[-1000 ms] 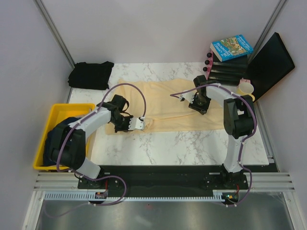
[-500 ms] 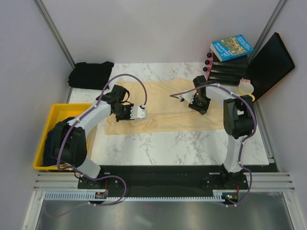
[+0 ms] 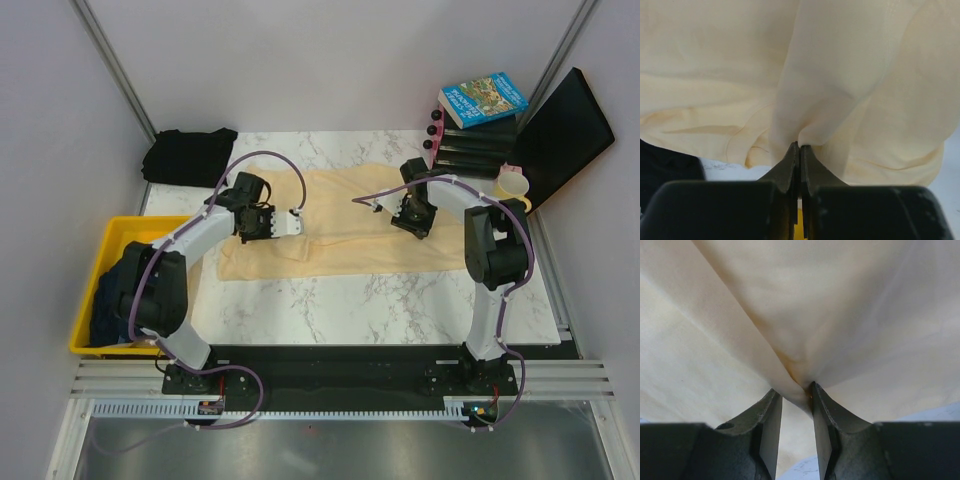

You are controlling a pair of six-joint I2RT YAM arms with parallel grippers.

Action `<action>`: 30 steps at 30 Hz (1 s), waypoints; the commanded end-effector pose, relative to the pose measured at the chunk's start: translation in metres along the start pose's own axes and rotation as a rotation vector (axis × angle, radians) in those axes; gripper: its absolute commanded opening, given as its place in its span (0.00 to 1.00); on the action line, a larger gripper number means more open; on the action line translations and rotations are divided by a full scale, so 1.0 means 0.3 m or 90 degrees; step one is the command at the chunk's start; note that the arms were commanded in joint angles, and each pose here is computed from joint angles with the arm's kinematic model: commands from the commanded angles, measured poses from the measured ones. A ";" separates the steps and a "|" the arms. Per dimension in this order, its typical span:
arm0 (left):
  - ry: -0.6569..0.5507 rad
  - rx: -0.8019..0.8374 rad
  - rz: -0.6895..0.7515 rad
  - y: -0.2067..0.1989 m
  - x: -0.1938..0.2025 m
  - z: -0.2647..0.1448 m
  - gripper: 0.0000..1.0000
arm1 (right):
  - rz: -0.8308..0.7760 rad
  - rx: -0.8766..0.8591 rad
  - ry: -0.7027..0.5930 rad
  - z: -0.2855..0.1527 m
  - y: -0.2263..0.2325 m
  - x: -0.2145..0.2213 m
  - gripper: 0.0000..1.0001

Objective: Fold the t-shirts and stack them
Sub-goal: Fold the flattened tshirt in 1/3 of the way

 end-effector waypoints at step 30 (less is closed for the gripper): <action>-0.111 -0.241 -0.036 0.231 -0.104 -0.071 0.80 | 0.004 -0.030 -0.026 0.045 0.071 -0.068 0.38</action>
Point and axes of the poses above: each gripper's point midway between its finger pads, its own z axis out along the fingers, its own y axis along the line the jaws close on, x = y × z, the point moved 1 cm from there along -z, back along the fingers, and after that the axes turned 10 degrees about -z, right-handed, at the moved point
